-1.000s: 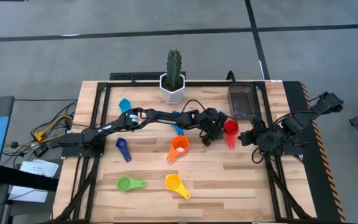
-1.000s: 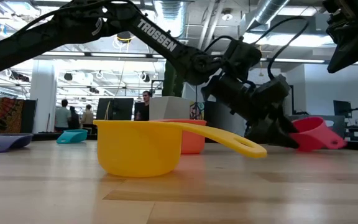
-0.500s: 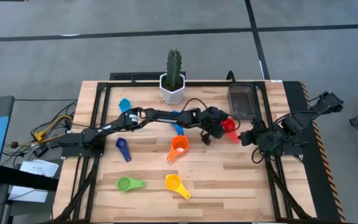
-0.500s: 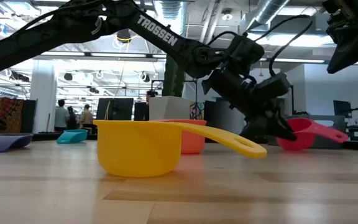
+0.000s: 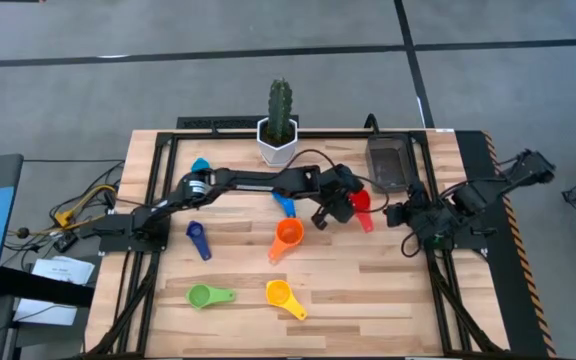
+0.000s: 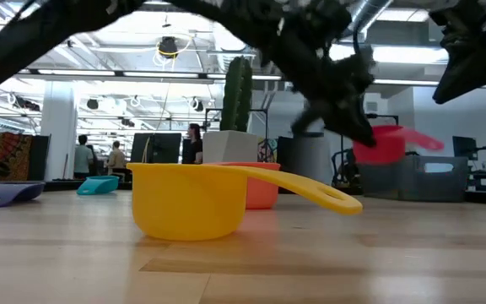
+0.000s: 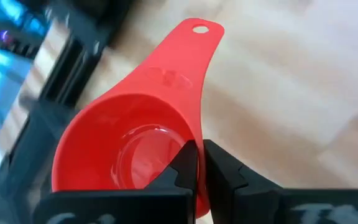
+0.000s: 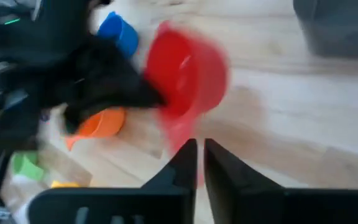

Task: Nest measuring cups in basket
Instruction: Stack the red measuring cup on top of the orange measuring cup

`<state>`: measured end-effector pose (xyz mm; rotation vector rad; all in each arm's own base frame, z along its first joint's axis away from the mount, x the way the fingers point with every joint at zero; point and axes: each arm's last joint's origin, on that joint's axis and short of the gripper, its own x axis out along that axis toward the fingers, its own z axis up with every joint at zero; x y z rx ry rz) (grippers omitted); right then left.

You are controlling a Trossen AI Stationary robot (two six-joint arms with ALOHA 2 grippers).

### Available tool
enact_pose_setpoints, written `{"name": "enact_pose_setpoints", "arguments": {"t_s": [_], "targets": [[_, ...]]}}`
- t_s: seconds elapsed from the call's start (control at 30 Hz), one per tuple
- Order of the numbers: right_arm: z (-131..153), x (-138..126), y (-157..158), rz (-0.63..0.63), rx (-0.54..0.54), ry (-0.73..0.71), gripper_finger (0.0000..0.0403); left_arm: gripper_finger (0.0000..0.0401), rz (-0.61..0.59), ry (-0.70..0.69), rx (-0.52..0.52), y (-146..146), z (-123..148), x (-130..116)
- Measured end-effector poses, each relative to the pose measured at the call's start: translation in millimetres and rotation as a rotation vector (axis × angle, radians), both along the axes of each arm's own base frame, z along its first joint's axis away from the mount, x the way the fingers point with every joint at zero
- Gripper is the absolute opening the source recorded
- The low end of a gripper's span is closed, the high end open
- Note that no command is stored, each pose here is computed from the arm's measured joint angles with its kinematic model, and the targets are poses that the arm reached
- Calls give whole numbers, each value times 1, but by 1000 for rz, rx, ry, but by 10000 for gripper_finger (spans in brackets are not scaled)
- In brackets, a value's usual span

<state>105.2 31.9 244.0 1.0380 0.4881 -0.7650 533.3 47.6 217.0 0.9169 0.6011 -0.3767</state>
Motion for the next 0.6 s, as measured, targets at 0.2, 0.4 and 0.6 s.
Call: {"name": "enact_pose_setpoints", "arguments": {"t_s": [0.2,0.4,0.6], "targets": [[6,9,3,160,-35,-34,137,1,-34,-51,-39,-15,48,-16],[13,22,12,325,-23,-161,199,1,-10,-51,-39,-20,67,-26],[16,26,14,387,-43,-214,198,0,6,38,-7,-31,65,-34]]}}
